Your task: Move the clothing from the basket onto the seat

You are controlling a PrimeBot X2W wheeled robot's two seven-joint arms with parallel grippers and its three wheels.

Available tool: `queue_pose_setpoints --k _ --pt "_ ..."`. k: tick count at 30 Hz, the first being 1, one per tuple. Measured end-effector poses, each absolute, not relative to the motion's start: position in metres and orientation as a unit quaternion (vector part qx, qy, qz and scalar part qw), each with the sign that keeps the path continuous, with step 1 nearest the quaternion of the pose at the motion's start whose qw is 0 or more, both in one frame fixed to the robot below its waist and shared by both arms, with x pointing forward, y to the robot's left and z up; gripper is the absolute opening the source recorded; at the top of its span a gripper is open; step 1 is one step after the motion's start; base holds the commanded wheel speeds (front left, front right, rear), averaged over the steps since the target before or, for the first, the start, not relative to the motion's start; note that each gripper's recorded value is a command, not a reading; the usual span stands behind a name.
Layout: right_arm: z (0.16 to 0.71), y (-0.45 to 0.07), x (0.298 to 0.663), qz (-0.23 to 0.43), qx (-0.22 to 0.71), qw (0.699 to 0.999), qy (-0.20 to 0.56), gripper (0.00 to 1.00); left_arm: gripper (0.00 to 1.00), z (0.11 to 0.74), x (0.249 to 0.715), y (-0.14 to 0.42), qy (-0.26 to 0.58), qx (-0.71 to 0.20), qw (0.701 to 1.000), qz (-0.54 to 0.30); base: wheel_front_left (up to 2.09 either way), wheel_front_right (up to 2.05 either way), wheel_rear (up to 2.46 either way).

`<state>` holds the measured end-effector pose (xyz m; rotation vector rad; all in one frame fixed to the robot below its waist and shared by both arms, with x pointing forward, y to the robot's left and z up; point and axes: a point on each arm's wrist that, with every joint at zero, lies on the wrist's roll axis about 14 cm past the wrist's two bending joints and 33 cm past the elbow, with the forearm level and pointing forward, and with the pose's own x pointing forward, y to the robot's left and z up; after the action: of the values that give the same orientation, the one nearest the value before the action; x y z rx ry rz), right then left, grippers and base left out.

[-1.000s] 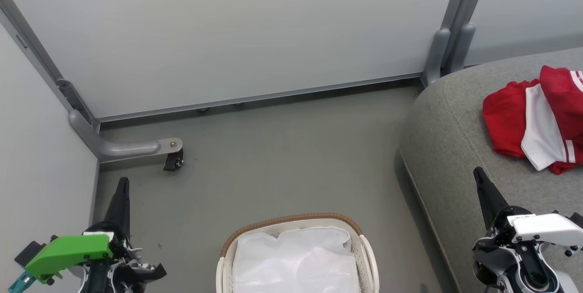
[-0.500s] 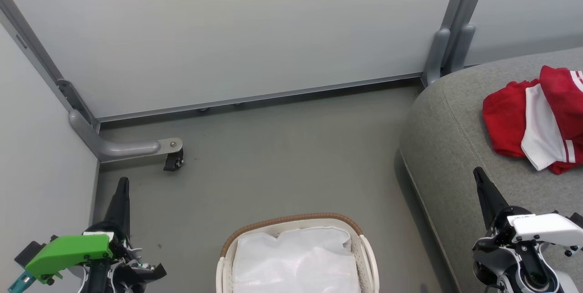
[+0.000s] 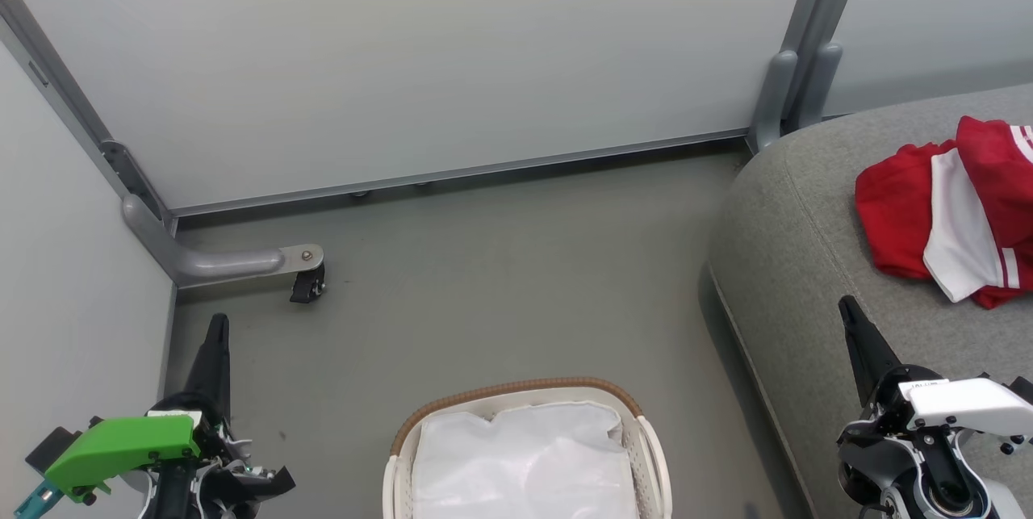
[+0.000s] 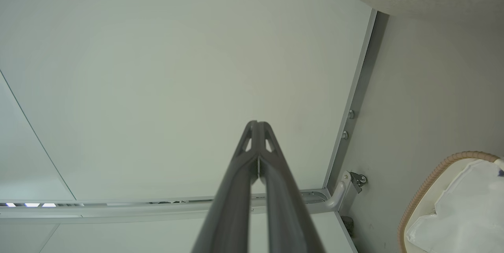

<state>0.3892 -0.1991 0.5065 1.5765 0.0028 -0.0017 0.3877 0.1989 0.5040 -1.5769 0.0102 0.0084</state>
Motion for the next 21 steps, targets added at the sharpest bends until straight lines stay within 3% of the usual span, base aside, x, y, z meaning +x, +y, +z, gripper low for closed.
queue_pose_setpoints --k 21 --pt "0.5064 -0.199 0.3892 -0.001 0.709 0.705 0.001 0.0 0.0 0.504 0.3877 0.1989 0.005 -0.709 0.705 0.004 0.0 0.0 0.0"
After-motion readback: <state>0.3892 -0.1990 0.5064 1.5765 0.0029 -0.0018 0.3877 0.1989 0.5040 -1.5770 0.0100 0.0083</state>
